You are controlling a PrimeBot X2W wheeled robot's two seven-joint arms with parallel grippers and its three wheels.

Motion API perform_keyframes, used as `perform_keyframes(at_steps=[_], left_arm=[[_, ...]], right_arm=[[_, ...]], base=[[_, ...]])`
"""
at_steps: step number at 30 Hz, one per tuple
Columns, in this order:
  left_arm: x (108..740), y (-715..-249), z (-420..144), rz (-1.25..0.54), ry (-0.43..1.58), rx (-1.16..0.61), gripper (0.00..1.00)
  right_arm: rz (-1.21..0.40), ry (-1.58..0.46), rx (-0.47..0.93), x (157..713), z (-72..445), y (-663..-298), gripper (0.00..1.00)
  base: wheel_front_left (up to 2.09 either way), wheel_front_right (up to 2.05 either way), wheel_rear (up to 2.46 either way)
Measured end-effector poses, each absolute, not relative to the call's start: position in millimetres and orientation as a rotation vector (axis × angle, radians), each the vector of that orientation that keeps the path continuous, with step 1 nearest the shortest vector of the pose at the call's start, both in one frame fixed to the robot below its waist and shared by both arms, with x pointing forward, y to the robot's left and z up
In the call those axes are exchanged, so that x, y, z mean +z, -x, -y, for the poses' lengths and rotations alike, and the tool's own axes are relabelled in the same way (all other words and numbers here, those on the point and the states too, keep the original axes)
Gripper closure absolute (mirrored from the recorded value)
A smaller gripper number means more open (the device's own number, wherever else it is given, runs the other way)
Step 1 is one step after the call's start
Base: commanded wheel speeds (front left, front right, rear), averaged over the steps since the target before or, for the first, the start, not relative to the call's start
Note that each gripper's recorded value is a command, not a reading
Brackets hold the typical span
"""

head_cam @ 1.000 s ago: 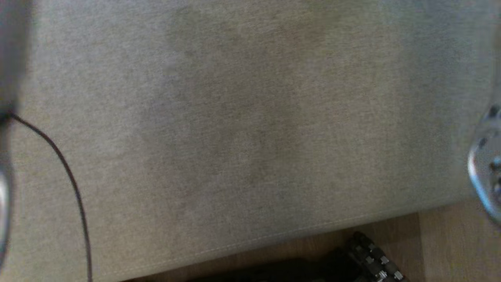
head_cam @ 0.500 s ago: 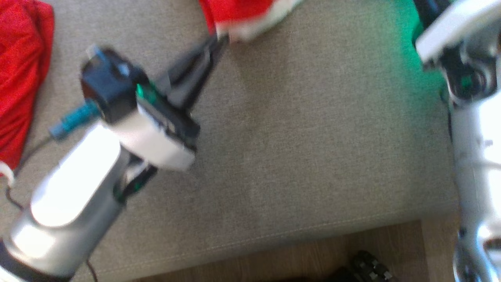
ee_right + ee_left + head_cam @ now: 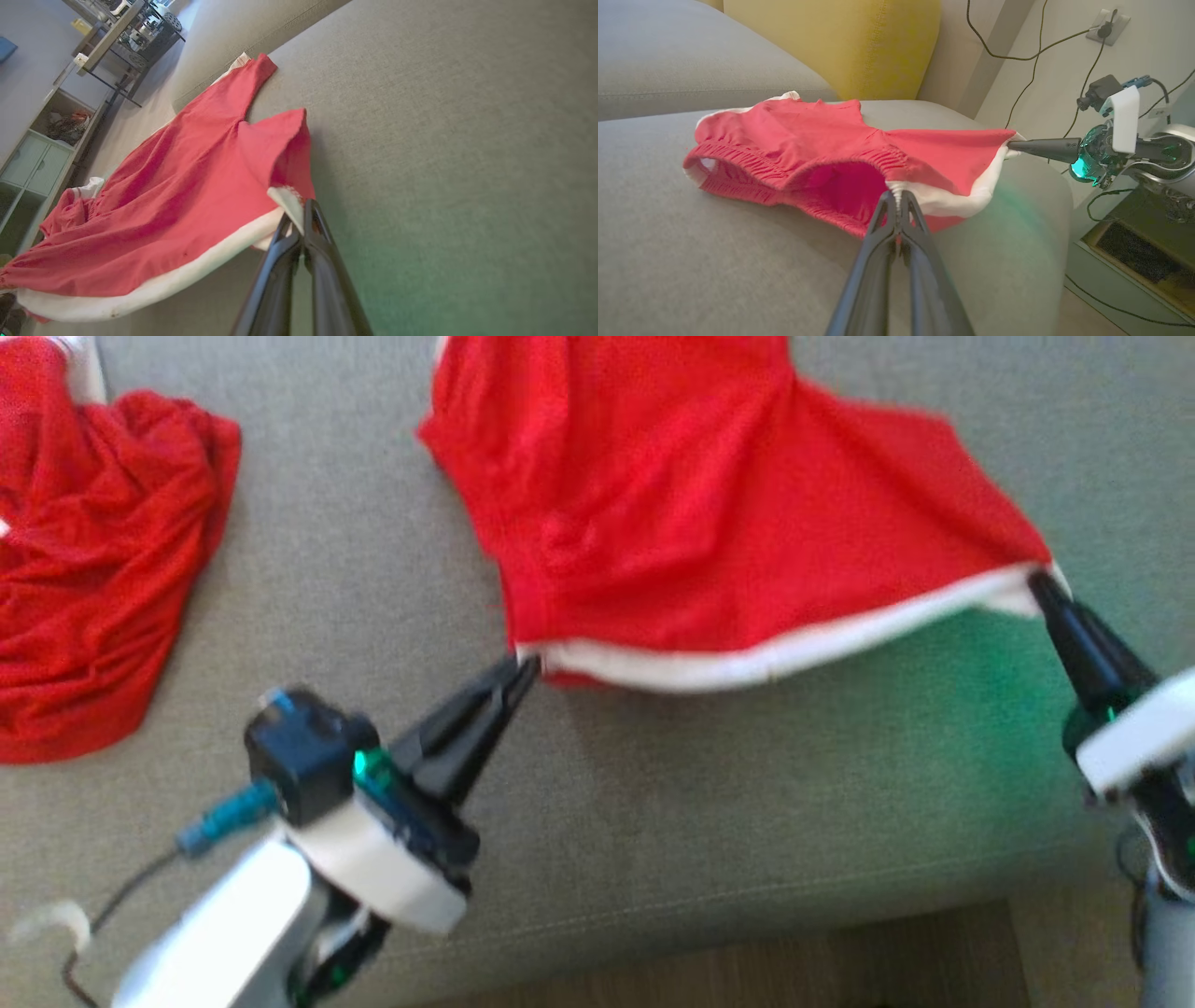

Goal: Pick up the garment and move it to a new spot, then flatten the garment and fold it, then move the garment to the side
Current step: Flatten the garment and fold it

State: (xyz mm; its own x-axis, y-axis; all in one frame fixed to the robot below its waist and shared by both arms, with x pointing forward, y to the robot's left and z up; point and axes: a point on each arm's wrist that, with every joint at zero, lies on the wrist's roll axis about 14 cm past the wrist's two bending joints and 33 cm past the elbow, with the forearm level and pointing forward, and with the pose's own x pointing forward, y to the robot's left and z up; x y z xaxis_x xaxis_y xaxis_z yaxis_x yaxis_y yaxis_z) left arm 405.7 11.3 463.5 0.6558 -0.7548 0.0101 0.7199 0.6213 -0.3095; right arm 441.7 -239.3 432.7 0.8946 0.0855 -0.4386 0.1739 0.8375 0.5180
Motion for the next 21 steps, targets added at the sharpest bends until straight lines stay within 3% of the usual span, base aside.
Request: perform_keyframes(at_steps=[7, 11, 16, 17, 21], left_arm=[[479.7, -351.7, -13.8, -0.136, 0.350, -0.849, 1.00], [488.1, -353.2, -32.8, -0.114, 0.368, -0.773, 1.00], [502.9, -362.5, -40.2, -0.080, 0.472, -0.700, 1.00], [502.6, -363.0, -38.4, -0.085, 0.491, -0.696, 1.00], [490.2, -371.9, -29.2, -0.127, 0.489, -0.709, 1.00]], right_arm=[[-0.422, -0.613, -0.074, 467.6, 250.5, -382.2, 1.00], [-0.423, -0.637, -0.065, 474.7, 250.9, -368.8, 1.00], [-0.426, -0.667, -0.045, 472.1, 245.4, -375.5, 1.00], [-0.422, -0.676, -0.045, 470.0, 244.5, -379.9, 0.96], [-0.414, -0.679, -0.014, 467.6, 233.9, -409.9, 1.00]], base=[[0.00, 0.00, 0.00], [0.00, 0.00, 0.00], [0.00, 0.00, 0.00], [0.00, 0.00, 0.00], [0.00, 0.00, 0.00]])
